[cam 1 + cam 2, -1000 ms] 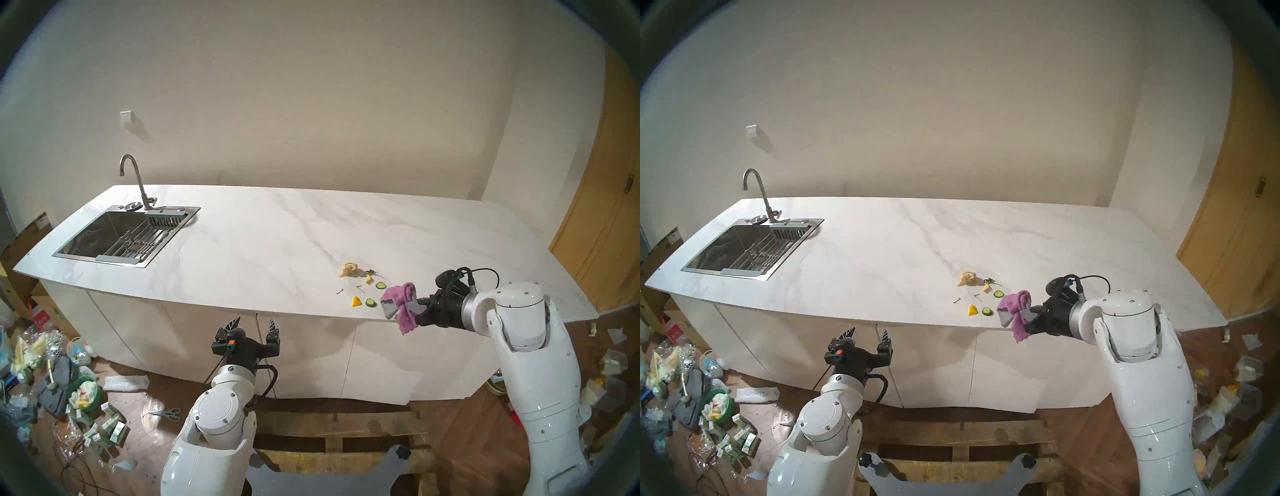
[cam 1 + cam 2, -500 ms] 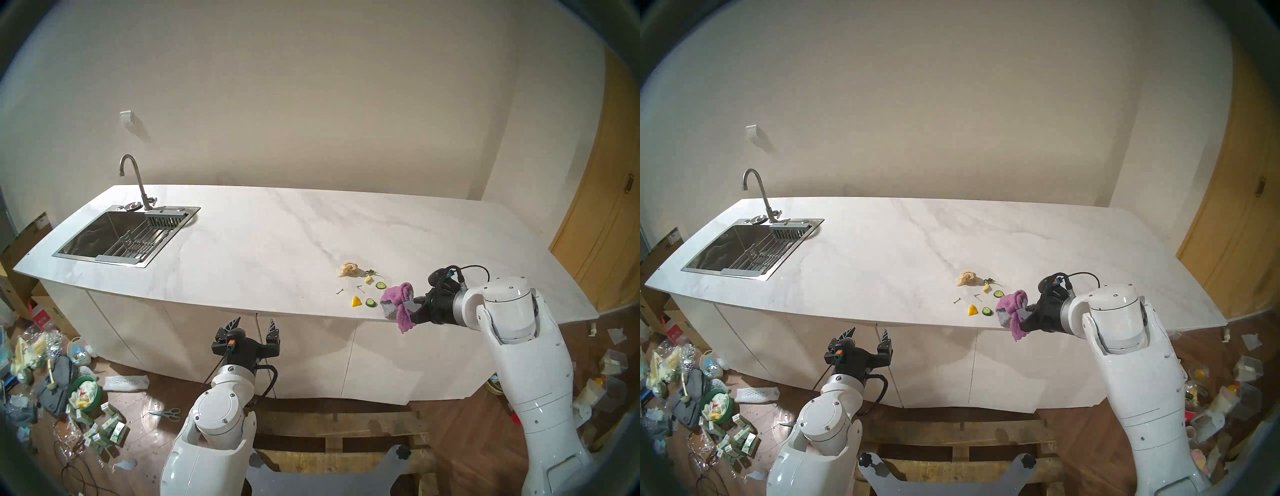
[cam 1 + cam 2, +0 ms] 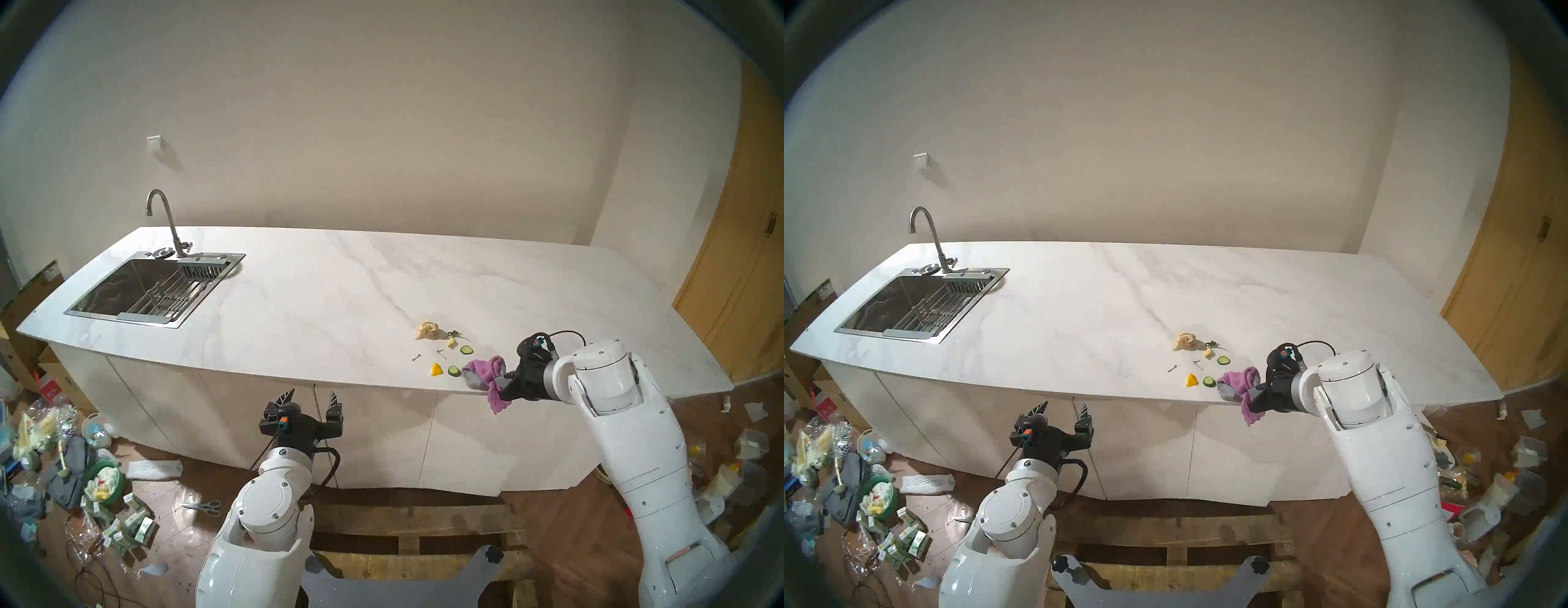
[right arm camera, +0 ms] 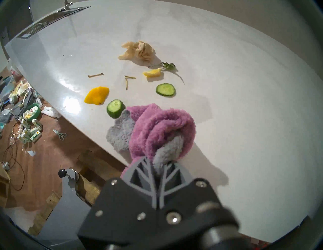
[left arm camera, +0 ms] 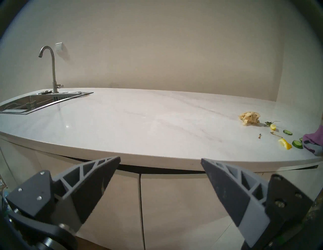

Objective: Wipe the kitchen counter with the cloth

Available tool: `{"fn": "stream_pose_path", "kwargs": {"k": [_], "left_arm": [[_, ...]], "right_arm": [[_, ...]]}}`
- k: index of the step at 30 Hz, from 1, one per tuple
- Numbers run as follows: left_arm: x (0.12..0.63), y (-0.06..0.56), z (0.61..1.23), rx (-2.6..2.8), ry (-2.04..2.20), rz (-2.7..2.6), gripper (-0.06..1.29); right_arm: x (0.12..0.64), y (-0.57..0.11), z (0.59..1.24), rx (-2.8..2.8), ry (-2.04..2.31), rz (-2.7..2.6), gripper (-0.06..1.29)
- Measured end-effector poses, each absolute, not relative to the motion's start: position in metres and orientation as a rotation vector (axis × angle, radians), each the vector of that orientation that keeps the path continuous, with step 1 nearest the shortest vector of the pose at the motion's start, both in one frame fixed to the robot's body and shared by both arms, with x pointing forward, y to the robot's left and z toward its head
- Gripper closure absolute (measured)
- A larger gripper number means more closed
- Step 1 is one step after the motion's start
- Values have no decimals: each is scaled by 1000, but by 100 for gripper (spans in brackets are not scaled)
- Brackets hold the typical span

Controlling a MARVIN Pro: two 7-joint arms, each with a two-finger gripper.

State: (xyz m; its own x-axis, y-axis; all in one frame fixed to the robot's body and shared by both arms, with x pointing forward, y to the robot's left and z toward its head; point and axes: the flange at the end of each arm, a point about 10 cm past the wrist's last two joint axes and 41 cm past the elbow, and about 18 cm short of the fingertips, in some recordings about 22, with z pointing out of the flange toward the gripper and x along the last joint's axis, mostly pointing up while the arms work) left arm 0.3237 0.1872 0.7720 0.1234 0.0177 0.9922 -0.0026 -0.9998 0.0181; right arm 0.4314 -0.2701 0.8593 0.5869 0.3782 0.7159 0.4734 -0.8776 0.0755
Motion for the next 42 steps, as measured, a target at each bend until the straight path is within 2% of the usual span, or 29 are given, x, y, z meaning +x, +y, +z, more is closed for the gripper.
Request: {"fn": "stream_pose_path", "kwargs": {"k": [9,20,42], "left_arm": [[324,187,772,2344,15,2069,-2],[324,187,772,2344,15,2069,-2],[324,187,772,2344,15,2069,-2]], "right_arm": [[446,-255,865,-2677,-799,-1182,125],[443,-204,850,-2681,-902,-1172,125],[465,-127,841,-2748,-792,-1225,125]]}}
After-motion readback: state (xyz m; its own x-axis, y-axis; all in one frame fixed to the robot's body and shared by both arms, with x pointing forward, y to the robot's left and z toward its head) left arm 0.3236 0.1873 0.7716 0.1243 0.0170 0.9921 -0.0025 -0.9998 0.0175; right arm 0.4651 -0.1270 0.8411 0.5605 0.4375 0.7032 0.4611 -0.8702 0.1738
